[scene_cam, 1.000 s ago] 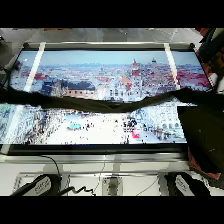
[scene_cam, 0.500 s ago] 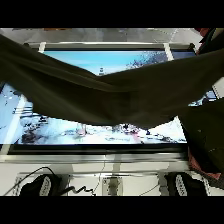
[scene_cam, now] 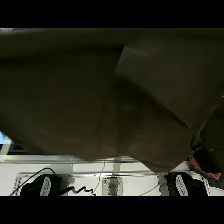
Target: Fold the clothes and pants, and hang the long-sleeved shirts on hangers.
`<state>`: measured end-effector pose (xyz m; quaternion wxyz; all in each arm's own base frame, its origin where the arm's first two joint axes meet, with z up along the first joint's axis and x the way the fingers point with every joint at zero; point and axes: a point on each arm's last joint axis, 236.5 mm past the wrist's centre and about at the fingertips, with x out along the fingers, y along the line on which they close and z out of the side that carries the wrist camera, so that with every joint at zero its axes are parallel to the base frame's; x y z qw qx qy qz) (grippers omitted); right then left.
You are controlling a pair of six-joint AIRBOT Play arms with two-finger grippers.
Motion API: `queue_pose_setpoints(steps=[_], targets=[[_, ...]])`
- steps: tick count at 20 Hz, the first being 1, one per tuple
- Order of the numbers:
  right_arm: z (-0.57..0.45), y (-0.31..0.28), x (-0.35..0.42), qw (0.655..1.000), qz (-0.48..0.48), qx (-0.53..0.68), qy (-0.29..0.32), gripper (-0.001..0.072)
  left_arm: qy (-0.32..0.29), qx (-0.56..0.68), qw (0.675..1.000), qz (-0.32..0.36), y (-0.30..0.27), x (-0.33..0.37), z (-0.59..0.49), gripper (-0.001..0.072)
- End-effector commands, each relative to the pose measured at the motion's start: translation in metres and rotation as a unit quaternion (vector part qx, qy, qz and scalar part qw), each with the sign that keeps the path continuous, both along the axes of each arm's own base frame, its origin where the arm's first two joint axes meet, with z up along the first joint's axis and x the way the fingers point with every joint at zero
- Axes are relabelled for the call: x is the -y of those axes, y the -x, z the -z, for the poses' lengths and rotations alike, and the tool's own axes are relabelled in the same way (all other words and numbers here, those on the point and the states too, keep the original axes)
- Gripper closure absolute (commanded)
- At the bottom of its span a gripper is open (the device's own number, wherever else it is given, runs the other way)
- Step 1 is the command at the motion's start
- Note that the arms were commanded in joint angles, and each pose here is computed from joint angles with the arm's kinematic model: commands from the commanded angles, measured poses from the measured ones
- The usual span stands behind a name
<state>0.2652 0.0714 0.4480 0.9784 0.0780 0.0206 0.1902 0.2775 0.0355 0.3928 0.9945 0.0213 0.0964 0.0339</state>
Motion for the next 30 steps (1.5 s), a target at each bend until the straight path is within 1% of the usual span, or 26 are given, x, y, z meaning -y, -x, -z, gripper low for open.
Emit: queue_pose_setpoints(steps=[1,2,5,7,8,10,12,14,16,18,20,22,26,28,30], targets=[[0.127,-0.077,0.012,0.969,-0.059,-0.238,-0.027,0.0695,0.15,-0.206,0.96,0.115,-0.056,0.042,0.133,0.0696],[0.168,-0.095,0.009,0.948,-0.084,-0.304,-0.04,0.0695,0.158,-0.254,0.943,0.15,-0.076,0.053,0.177,0.0697],[0.277,-0.144,-0.005,0.884,-0.132,-0.442,-0.074,0.0694,0.145,-0.368,0.895,0.206,-0.12,0.069,0.293,0.0696],[0.338,-0.177,-0.011,0.857,-0.129,-0.49,-0.095,0.0694,0.161,-0.4,0.882,0.193,-0.152,0.069,0.353,0.0696],[0.367,-0.196,-0.01,0.851,-0.115,-0.501,-0.107,0.0694,0.168,-0.403,0.882,0.177,-0.167,0.065,0.378,0.0695],[0.413,-0.234,0.002,0.855,-0.067,-0.498,-0.128,0.0694,0.204,-0.383,0.89,0.142,-0.201,0.059,0.413,0.0695],[0.444,-0.264,0.02,0.861,-0.015,-0.487,-0.147,0.0694,0.261,-0.337,0.899,0.097,-0.233,0.051,0.424,0.0696],[0.461,-0.276,0.03,0.863,0.01,-0.482,-0.153,0.0695,0.311,-0.303,0.899,0.064,-0.253,0.045,0.427,0.0695],[0.469,-0.271,0.032,0.86,0.009,-0.492,-0.137,0.0695,0.31,-0.317,0.894,0.069,-0.249,0.048,0.436,0.0696],[0.475,-0.253,0.027,0.843,-0.014,-0.523,-0.124,0.0695,0.299,-0.357,0.879,0.1,-0.23,0.059,0.443,0.0696],[0.483,-0.226,0.026,0.818,-0.04,-0.565,-0.104,0.0695,0.285,-0.4,0.862,0.125,-0.207,0.062,0.449,0.0697],[0.491,-0.199,0.036,0.79,-0.055,-0.605,-0.083,0.0695,0.278,-0.426,0.85,0.136,-0.193,0.06,0.454,0.0697],[0.506,-0.143,0.055,0.719,-0.06,-0.691,-0.039,0.0695,0.25,-0.469,0.833,0.153,-0.17,0.06,0.464,0.0697],[0.502,-0.125,0.051,0.694,-0.081,-0.714,-0.035,0.0695,0.247,-0.486,0.822,0.162,-0.16,0.06,0.465,0.0698],[0.501,-0.115,0.049,0.681,-0.092,-0.726,-0.033,0.0695,0.253,-0.497,0.812,0.173,-0.154,0.061,0.461,0.0697]])
